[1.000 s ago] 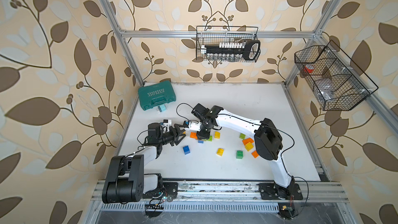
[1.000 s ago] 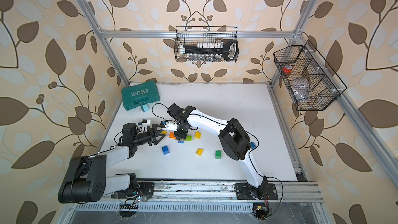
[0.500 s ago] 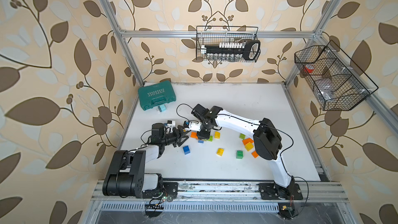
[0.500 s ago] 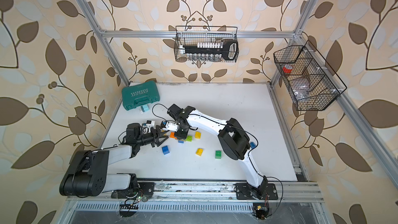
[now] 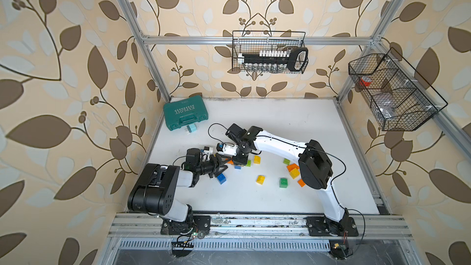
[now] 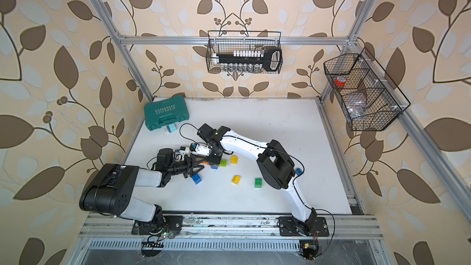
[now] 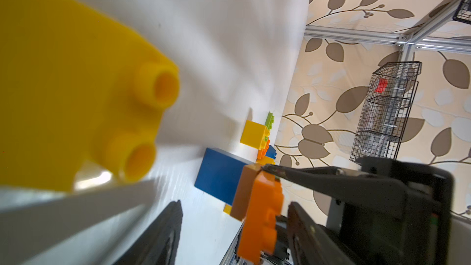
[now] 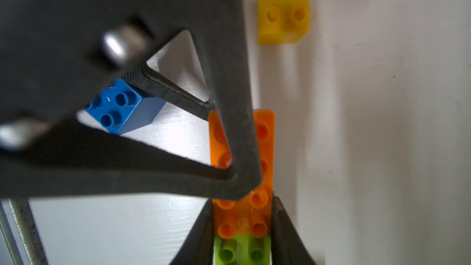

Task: Assemble a fork with lego
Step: Assemble the lego brick with the lego brick.

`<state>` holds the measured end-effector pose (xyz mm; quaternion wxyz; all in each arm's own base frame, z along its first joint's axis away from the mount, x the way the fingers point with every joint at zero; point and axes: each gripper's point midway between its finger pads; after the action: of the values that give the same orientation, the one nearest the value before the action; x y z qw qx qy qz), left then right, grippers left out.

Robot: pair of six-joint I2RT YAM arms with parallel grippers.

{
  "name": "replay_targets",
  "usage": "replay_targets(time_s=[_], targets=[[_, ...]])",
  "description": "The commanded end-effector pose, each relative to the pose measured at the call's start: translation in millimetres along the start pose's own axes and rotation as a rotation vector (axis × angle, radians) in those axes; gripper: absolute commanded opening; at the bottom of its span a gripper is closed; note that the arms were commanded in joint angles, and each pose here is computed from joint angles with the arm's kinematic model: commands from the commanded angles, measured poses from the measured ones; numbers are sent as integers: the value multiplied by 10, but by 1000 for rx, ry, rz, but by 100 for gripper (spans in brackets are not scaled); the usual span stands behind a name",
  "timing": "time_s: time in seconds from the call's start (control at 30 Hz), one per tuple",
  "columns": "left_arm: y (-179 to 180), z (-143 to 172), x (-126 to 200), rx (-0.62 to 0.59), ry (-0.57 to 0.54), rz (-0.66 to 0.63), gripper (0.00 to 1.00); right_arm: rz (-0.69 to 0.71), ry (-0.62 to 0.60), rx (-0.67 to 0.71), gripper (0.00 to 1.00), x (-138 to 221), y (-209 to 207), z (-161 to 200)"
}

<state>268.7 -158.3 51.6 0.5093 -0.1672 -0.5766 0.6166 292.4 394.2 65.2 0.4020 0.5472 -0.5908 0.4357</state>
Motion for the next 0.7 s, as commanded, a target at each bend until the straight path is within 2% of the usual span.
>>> replay_targets(time_s=[0.0, 0.4, 0.67], targets=[[-112, 15, -64, -57, 6, 43, 64, -59, 122, -31, 25, -328, 141, 320], [91, 46, -134, -45, 21, -9, 39, -70, 131, -58, 25, -399, 185, 376], [64, 68, -125, -57, 29, 0, 33, -68, 136, -68, 25, -445, 192, 411]])
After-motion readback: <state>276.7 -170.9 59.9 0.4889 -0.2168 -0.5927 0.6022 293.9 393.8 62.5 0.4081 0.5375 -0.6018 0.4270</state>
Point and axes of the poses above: each gripper's point midway between its finger pads, its own x axis back along the fingers, its own y axis along the line the jaws close on, z = x × y, and after that the axes turned 13 degrees about x, right-handed
